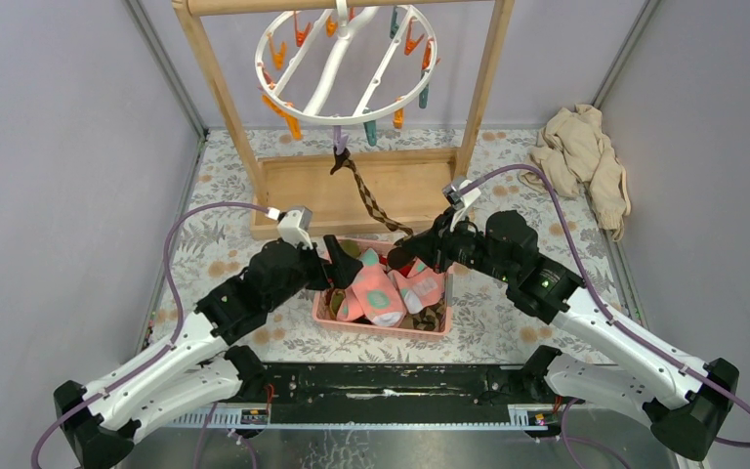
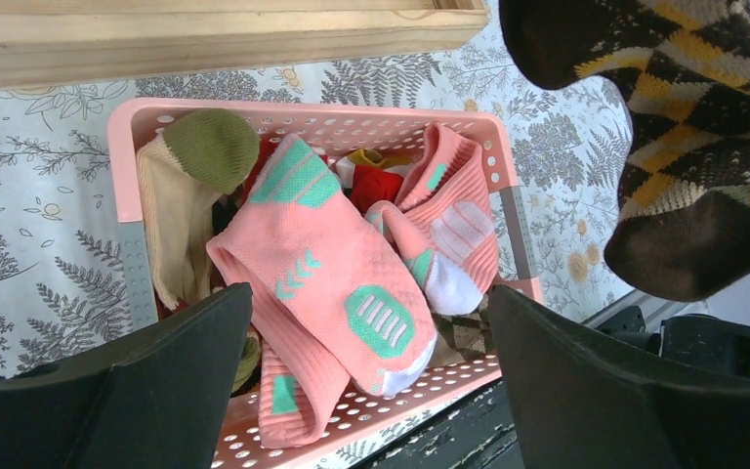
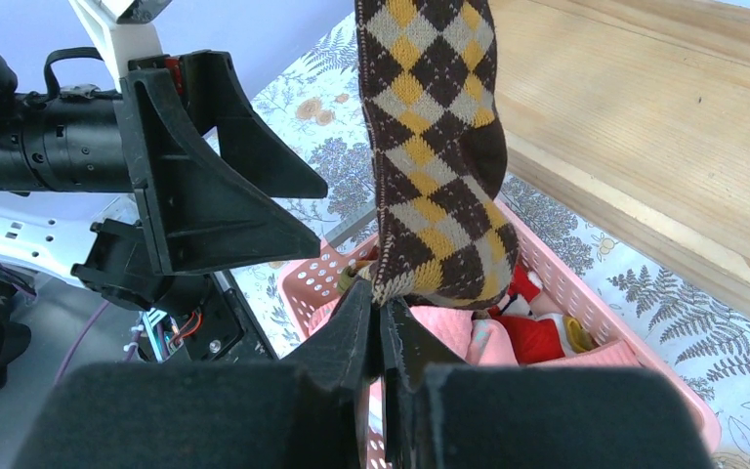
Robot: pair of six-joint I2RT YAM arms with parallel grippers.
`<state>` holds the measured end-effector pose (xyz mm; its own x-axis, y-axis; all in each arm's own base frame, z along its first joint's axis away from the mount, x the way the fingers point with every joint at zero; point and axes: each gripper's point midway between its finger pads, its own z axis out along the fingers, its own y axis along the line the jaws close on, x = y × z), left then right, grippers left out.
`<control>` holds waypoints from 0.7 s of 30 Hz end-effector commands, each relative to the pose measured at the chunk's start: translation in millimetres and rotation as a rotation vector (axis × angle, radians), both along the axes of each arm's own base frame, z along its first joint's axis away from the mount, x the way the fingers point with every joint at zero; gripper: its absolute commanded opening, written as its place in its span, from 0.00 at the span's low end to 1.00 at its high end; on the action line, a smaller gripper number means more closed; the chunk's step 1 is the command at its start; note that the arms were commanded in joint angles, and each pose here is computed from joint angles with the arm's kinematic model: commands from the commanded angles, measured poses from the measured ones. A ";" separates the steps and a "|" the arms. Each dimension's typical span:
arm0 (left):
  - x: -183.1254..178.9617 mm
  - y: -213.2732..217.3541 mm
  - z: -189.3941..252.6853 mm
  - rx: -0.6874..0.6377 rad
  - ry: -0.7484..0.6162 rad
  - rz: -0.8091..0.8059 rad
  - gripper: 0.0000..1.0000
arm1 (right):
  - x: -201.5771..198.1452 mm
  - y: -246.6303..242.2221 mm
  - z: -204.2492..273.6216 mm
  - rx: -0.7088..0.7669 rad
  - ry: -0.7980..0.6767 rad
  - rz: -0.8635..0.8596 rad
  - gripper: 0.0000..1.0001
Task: Remove the socks clipped to the hanger
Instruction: Remove the sock from the hanger.
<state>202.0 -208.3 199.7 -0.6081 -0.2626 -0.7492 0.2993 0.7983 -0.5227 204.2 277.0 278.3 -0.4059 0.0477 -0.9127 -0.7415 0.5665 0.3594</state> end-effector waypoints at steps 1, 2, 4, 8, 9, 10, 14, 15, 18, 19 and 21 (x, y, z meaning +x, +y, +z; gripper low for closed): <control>10.1 -9.0 15.6 -0.043 -0.048 0.006 0.98 | 2.4 -2.6 29.7 0.055 -0.063 -0.017 0.00; 11.5 -10.2 18.1 -0.045 -0.054 0.005 0.99 | 2.5 -2.8 28.5 0.054 -0.060 -0.019 0.00; 14.6 -11.4 24.4 -0.041 -0.073 0.003 0.98 | 2.1 -3.3 26.4 0.053 -0.055 -0.019 0.00; 23.3 -11.1 38.7 -0.020 -0.117 0.017 0.98 | 1.2 -3.4 22.1 0.051 -0.044 -0.019 0.00; 25.8 -10.6 42.7 -0.013 -0.130 0.022 0.98 | 1.4 -3.6 20.9 0.049 -0.042 -0.021 0.00; 28.1 -10.3 46.8 -0.008 -0.146 0.026 0.98 | 1.2 -3.3 20.5 0.049 -0.040 -0.020 0.00; 39.4 -10.1 66.6 0.017 -0.223 0.038 0.98 | 1.2 -2.5 18.4 0.047 -0.033 -0.018 0.00; 42.5 -10.4 72.3 0.024 -0.243 0.041 0.98 | 1.6 -2.6 18.3 0.047 -0.033 -0.019 0.00; 52.5 -13.0 90.7 0.043 -0.316 0.043 0.98 | 0.5 -3.4 17.4 0.049 -0.030 -0.020 0.00; 56.3 -13.1 96.5 0.053 -0.338 0.049 0.98 | -0.3 -4.0 16.8 0.050 -0.029 -0.020 0.00; 63.5 -14.7 109.3 0.065 -0.387 0.057 0.98 | -1.0 -5.2 16.2 0.056 -0.025 -0.025 0.00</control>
